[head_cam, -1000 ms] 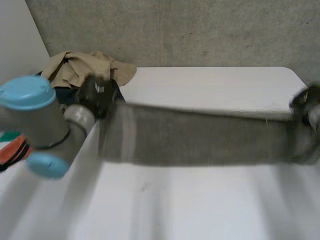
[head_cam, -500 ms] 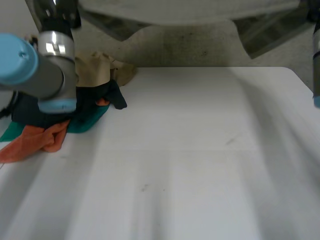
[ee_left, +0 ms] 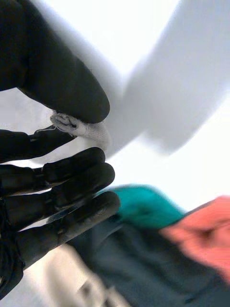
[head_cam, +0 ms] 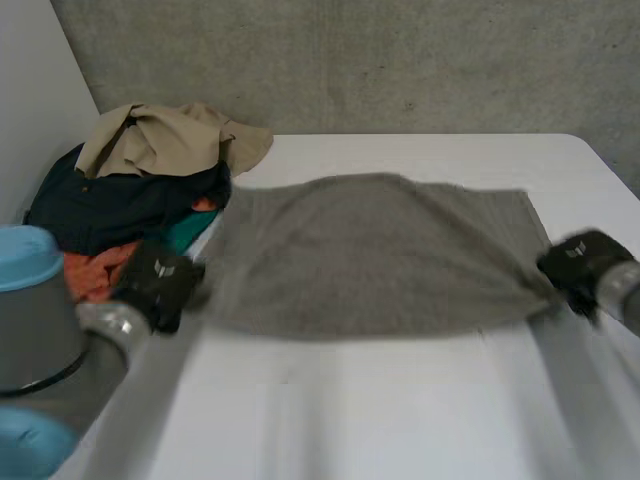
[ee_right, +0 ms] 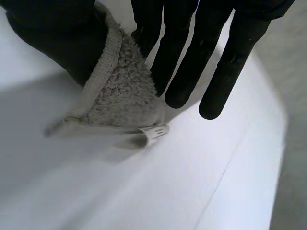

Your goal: Fold the laundry.

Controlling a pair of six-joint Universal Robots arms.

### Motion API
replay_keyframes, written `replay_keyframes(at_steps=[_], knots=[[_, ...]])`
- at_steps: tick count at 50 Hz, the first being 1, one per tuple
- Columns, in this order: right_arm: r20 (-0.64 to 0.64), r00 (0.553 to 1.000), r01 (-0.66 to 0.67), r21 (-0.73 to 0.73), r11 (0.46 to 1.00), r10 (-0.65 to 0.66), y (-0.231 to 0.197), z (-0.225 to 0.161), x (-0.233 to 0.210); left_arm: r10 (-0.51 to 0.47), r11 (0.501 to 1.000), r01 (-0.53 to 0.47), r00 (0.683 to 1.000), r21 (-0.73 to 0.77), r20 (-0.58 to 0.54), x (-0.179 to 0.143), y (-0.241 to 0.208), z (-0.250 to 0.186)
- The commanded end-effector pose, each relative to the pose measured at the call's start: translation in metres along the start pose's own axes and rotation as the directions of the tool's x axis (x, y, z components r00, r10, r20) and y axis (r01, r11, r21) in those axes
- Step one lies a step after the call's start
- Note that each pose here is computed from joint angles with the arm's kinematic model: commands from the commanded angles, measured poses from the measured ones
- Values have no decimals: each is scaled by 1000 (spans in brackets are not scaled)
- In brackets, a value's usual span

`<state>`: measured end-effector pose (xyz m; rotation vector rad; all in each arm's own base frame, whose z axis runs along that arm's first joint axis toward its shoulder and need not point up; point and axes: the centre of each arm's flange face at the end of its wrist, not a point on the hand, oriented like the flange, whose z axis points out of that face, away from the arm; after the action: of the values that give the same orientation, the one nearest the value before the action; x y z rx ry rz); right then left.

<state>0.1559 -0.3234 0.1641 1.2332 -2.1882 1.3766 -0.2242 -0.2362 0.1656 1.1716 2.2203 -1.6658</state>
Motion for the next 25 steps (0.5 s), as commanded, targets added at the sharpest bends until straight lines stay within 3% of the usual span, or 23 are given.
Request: replay_keyframes(at_steps=[1, 7, 14, 18, 25], knots=[[246, 951, 242, -210, 947, -189, 36, -58, 2, 89, 965, -124, 984, -232, -155, 4, 21, -64], [161, 967, 229, -199, 953, -198, 35, -48, 14, 115, 975, -136, 986, -178, -122, -5, 12, -54], [24, 990, 141, -84, 986, -139, 17, -6, 21, 78, 997, -78, 997, 8, 13, -18, -9, 1], [-68, 985, 159, 27, 987, -157, -6, 24, 18, 27, 992, -33, 998, 118, 56, -16, -24, 37], [-204, 962, 198, 65, 978, -181, -11, 66, 21, 8, 994, -24, 990, 110, 140, -17, -24, 94]])
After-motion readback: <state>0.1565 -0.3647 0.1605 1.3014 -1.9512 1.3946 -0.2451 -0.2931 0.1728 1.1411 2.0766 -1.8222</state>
